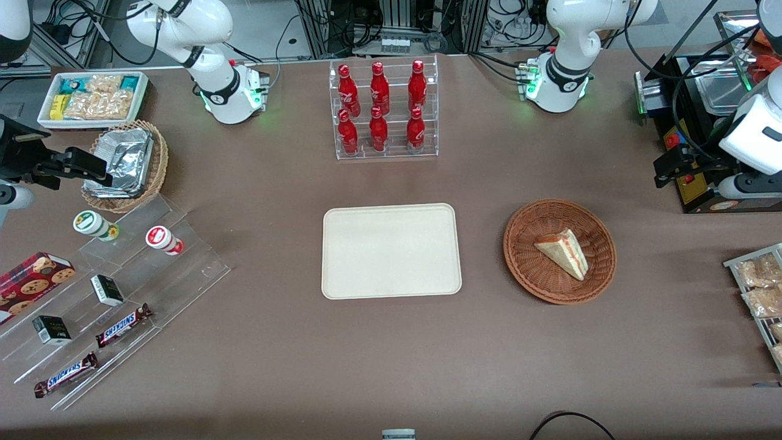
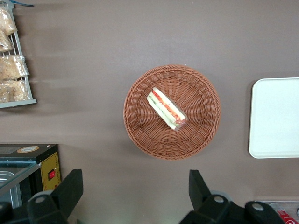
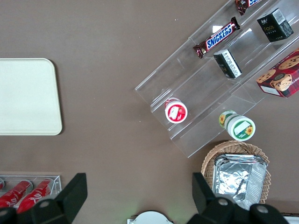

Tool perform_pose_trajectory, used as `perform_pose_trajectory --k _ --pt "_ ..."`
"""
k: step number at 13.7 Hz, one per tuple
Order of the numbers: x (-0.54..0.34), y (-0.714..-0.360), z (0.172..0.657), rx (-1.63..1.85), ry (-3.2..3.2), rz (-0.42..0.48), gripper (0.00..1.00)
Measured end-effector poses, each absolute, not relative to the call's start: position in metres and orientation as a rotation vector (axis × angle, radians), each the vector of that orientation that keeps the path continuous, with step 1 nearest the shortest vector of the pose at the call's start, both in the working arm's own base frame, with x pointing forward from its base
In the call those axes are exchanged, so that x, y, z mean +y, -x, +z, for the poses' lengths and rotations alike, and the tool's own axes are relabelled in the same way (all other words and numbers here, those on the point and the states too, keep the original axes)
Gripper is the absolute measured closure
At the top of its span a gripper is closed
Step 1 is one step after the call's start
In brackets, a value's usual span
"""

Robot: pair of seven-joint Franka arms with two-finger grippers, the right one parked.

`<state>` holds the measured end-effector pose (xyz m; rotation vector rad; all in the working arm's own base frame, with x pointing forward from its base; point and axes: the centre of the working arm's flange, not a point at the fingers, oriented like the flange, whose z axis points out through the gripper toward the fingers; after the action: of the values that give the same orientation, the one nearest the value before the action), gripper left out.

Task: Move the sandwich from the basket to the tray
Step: 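Move the left gripper over the wrapped sandwich in the wicker basket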

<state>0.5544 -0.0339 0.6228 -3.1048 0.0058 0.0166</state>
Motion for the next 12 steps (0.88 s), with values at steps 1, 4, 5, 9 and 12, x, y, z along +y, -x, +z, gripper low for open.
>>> perform_pose_trajectory --k 1,4,5,9,12 --pt "-0.034 -0.555 0.622 0.006 3.105 0.019 0.0" --pt "-0.034 -0.555 0.621 0.006 3.105 0.024 0.0" --pt "-0.034 -0.555 0.62 0.006 3.105 0.027 0.0" --pt "-0.035 -0.558 0.593 0.008 3.108 0.106 0.0" --pt "-0.037 -0.566 0.534 -0.126 3.106 0.099 0.0"
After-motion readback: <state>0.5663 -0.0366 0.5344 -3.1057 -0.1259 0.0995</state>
